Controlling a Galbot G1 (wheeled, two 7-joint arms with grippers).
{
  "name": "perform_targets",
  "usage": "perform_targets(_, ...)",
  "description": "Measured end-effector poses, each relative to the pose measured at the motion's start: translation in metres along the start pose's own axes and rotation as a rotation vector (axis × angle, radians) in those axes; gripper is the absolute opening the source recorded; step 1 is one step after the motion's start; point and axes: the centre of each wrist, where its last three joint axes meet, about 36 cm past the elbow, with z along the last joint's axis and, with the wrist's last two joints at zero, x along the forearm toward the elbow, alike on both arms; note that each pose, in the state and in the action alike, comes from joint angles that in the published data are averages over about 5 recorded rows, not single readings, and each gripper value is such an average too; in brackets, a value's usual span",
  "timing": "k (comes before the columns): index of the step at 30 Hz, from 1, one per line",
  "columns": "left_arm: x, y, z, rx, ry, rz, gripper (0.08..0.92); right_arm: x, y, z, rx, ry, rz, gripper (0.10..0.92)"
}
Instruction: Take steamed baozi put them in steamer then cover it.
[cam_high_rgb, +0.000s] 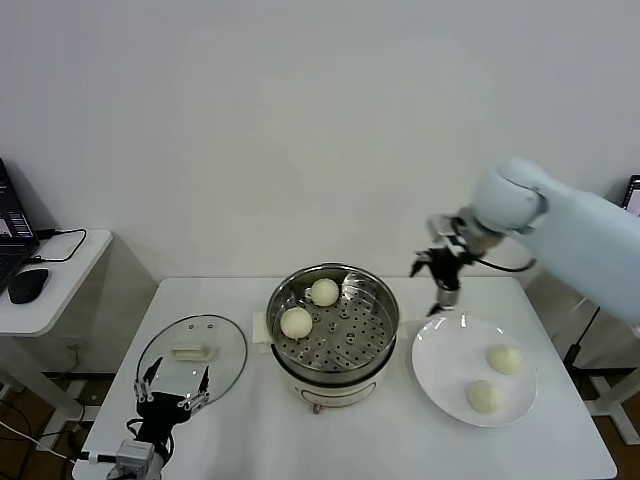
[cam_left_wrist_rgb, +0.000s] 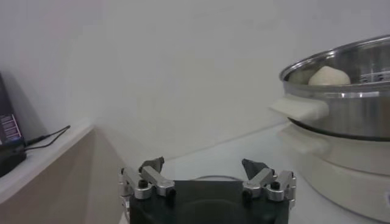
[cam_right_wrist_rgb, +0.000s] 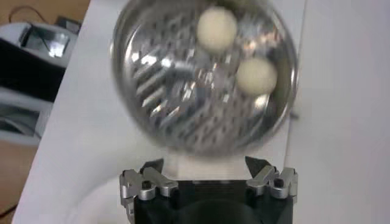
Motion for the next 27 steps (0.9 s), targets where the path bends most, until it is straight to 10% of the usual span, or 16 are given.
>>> perform_targets(27, 0.0, -0.009, 0.013, -0.008, 0.039, 0.014, 0.823, -0.111, 0.097, 0.076, -0.062, 0.167, -0.129, 0.823)
